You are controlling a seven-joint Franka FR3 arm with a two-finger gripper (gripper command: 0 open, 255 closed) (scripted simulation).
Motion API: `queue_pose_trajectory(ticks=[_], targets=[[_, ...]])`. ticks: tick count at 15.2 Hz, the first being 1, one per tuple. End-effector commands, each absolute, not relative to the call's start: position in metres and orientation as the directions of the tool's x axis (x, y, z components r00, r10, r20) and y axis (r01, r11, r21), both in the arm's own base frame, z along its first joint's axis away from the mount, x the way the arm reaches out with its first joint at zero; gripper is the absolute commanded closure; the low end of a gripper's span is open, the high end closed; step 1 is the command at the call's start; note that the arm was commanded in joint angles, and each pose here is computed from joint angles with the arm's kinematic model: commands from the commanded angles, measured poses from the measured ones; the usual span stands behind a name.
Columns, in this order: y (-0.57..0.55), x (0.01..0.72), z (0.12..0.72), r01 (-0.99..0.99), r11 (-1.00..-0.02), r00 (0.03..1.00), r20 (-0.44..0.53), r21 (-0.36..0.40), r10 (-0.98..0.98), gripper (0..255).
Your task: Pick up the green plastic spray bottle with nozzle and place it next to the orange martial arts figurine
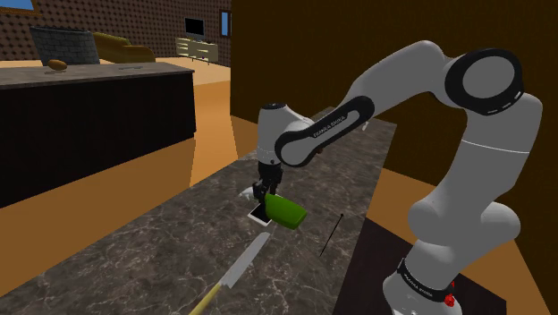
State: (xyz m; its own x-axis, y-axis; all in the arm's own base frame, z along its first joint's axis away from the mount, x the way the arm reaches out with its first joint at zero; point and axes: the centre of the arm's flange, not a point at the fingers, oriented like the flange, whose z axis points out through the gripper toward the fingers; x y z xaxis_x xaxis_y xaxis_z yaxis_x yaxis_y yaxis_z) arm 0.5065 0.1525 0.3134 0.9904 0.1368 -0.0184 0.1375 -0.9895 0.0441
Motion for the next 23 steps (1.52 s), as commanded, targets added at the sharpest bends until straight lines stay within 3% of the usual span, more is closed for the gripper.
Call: queue_pose_trajectory(ticks=[1, 23], targets=[[0.152, 0.506, 0.313, 0.138, -0.990, 0.990, -0.019, 0.044, 0.137, 255], [0.152, 0.506, 0.424, 0.138, -0.990, 0.990, -0.019, 0.044, 0.137, 255]])
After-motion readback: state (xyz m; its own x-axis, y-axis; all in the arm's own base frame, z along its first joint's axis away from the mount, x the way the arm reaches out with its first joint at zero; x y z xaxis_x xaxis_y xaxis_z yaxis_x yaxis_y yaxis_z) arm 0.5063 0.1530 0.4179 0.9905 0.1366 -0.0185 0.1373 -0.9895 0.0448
